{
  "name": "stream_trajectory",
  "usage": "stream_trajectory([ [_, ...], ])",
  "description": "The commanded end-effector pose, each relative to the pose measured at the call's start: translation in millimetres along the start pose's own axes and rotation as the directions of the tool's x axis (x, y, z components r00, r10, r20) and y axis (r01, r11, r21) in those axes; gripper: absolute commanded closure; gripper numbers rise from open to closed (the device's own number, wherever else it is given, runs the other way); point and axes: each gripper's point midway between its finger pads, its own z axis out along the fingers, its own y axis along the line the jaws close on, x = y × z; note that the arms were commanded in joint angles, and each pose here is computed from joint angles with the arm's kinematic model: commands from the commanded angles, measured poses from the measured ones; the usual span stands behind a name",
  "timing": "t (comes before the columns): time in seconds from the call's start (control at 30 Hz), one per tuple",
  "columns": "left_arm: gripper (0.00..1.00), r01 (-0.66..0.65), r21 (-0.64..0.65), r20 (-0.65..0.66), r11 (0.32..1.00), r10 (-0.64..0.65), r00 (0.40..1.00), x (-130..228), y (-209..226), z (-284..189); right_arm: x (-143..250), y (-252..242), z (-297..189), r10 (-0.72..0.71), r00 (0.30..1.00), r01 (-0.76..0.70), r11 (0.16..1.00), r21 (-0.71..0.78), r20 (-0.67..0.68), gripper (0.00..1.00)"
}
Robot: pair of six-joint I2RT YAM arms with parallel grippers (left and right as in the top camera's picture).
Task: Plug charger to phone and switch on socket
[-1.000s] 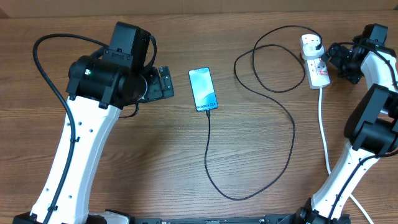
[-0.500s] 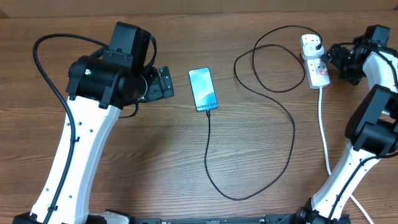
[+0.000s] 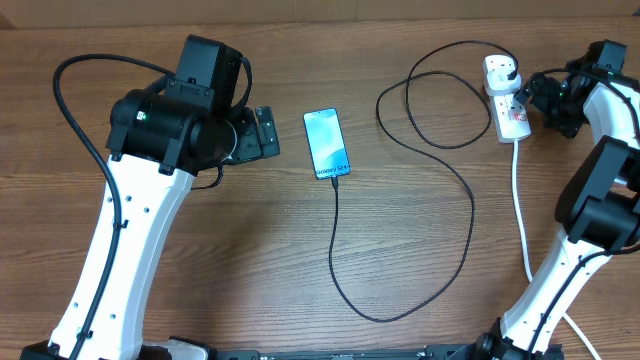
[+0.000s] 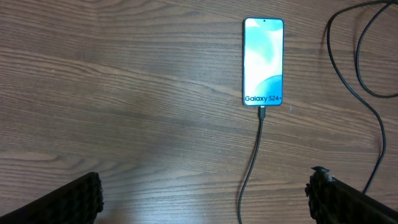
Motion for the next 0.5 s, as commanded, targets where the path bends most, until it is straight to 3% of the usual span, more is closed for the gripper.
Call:
stream_trajectory([
  [0.0, 0.00, 0.011, -0.014, 0.002, 1.000, -0.011, 1.000, 0.0, 0.5, 1.8, 19.1, 0.2, 12.5, -0.002, 0.998, 0.002, 1.000, -0.002, -0.056, 0.00],
  [0.17, 0.00, 0.011, -0.014, 0.003, 1.000, -0.011, 1.000, 0.0, 0.5, 1.7, -1.1, -0.6, -23.0, 0.012, 1.000, -0.012, 1.000, -0.006, -0.004, 0.00],
  [0.37, 0.00, 0.011, -0.014, 0.002, 1.000, -0.011, 1.000, 0.1, 0.5, 1.8, -36.9, 5.9, -129.0, 0.096, 0.981, -0.089, 0.995, -0.049, 0.167, 0.00],
  [0.47, 0.01, 0.011, -0.014, 0.003, 1.000, -0.011, 1.000, 0.0, 0.5, 1.7, -34.7, 18.3, -170.9, 0.091, 0.976, -0.075, 0.994, -0.084, 0.198, 0.00],
])
